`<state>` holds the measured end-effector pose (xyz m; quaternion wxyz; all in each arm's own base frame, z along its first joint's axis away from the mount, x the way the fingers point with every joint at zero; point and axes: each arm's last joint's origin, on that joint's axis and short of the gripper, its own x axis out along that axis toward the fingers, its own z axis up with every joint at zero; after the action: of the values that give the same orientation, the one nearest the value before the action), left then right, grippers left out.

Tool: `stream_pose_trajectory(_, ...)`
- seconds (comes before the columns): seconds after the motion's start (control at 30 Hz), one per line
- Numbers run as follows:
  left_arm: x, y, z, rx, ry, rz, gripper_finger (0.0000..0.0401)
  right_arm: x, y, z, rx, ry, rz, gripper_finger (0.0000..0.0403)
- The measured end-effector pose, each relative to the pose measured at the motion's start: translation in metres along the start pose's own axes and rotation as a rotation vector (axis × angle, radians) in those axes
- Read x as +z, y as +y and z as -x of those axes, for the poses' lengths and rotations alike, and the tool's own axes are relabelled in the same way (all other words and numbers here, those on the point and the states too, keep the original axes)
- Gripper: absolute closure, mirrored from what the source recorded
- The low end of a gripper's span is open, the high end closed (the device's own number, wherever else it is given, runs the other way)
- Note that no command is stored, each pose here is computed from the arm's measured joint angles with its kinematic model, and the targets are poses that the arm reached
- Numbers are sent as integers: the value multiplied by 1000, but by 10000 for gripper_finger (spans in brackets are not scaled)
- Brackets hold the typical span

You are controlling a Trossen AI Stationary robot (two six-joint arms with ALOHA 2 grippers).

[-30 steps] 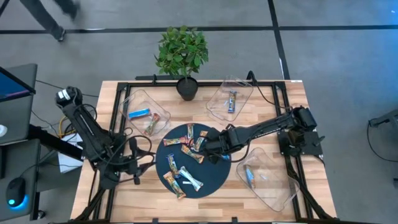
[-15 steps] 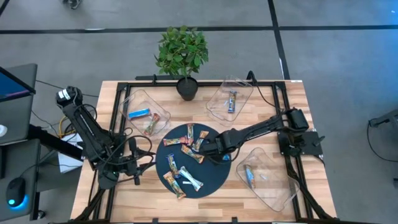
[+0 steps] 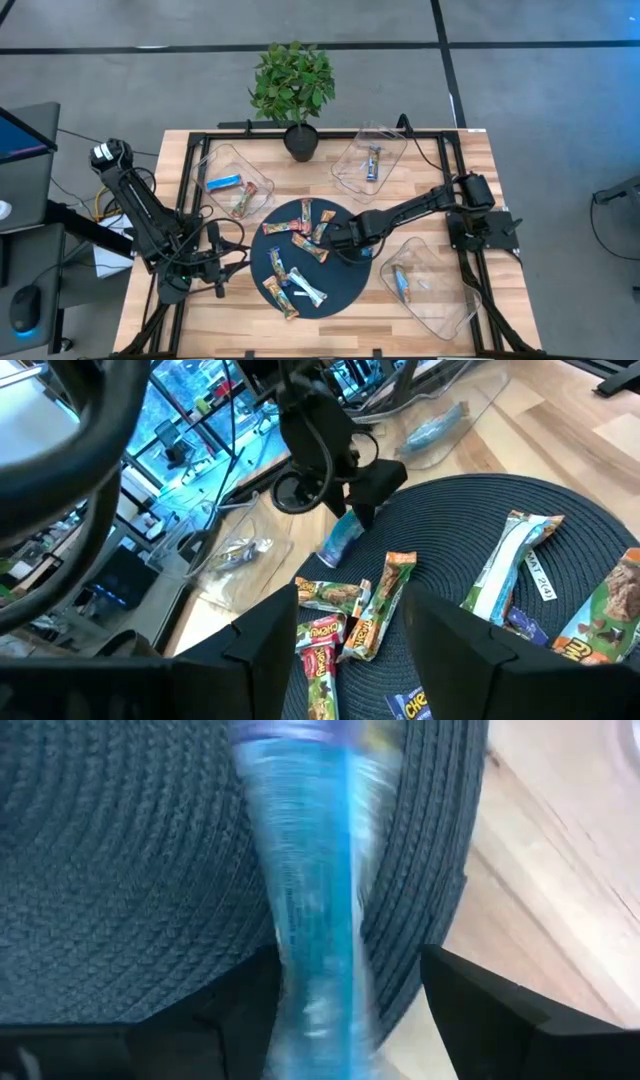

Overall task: Pick and place Granola Bars by type
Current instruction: Put the blue granola bar into the top right transparent bin

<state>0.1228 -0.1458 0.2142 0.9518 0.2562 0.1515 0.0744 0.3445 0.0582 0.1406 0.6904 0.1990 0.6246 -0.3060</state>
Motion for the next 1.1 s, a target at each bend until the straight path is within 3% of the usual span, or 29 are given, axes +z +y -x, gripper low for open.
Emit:
stream_pose_trajectory(0.4, 0, 0, 0, 2, 0, 1, 225, -1, -1, -1, -7, 1, 11, 177)
stream_pose_trajectory(0.87, 0, 0, 0, 2, 0, 1, 225, -1, -2, -2, -10, 2, 26, 289)
stream_pose_trajectory(1.1, 0, 0, 0, 3, 0, 1, 225, -2, -1, -2, -10, 0, 27, 318)
